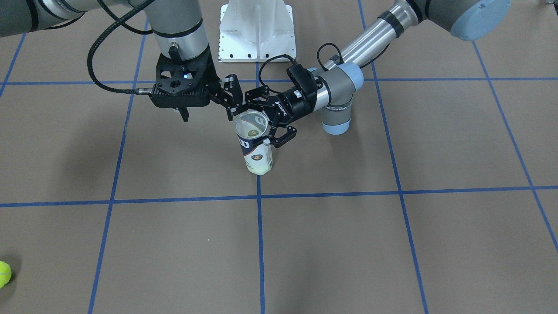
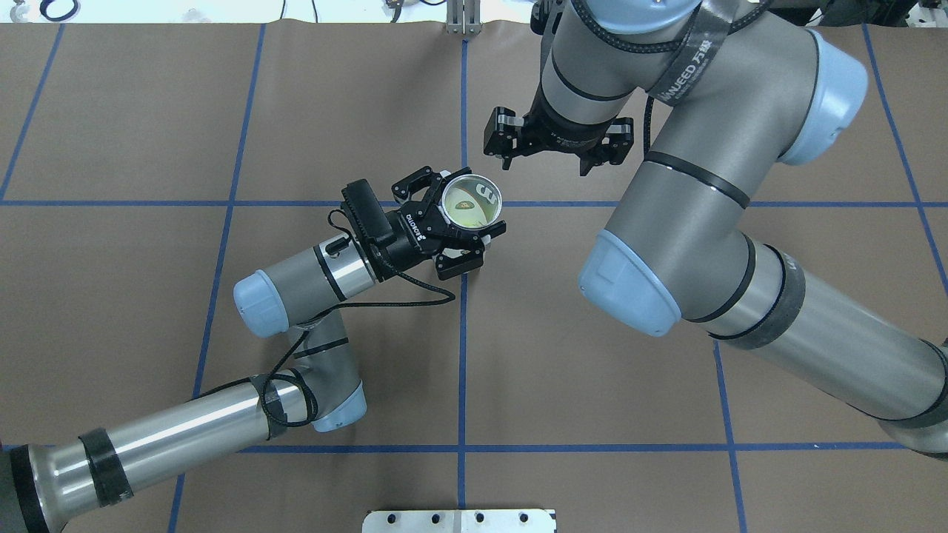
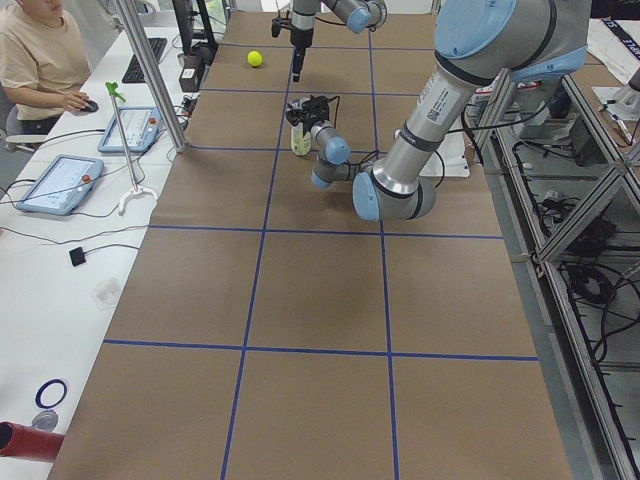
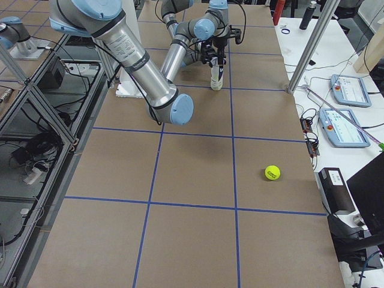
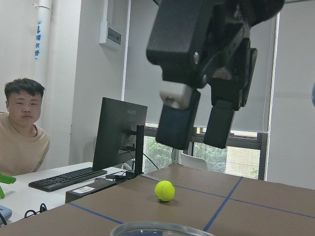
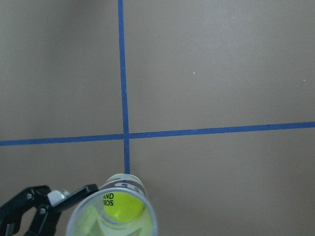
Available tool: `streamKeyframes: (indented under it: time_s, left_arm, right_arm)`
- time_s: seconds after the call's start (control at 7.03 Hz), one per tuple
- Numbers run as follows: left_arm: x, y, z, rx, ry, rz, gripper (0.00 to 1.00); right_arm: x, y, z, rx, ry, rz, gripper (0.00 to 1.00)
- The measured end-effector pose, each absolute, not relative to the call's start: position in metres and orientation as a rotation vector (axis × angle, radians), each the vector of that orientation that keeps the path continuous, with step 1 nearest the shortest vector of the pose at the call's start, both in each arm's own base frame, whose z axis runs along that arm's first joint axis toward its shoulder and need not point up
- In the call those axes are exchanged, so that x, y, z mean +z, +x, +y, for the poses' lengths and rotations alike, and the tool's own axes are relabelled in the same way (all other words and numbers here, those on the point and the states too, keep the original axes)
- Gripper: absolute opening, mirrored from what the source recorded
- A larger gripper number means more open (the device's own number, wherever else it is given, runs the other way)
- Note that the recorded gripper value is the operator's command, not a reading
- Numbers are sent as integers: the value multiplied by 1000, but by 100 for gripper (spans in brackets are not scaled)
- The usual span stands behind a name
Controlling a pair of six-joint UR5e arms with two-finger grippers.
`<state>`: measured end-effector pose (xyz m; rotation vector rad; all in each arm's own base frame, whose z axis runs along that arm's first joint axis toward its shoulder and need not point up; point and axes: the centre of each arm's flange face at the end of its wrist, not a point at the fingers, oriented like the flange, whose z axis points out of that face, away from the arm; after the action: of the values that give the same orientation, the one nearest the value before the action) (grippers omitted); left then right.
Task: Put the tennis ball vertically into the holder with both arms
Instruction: 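Move the right gripper to the second yellow ball and grasp it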
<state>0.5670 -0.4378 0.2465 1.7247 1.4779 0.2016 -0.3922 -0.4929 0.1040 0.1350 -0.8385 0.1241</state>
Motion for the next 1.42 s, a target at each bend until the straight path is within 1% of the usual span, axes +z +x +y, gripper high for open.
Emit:
streamKeyframes:
  time_s: [0.28, 0.43, 0.71, 1.0, 1.42]
  left_arm:
    - [247, 565, -440, 200, 1728, 1474, 98]
    - [247, 565, -441, 200, 1730, 1471, 98]
    - [247, 562, -444, 206, 1746, 1452, 98]
    - [249, 561, -445, 220, 1765, 1425, 98]
    - [257, 560, -444, 229, 1761, 1415, 98]
  right_arm:
    - [112, -371, -504, 108, 139, -843, 100]
    - [126, -356, -513, 75, 142, -835, 100]
    - [174, -316, -537, -26, 157, -804, 100]
    - [247, -275, -562, -106, 198, -779, 100]
    - [395, -216, -639, -219, 236, -747, 100]
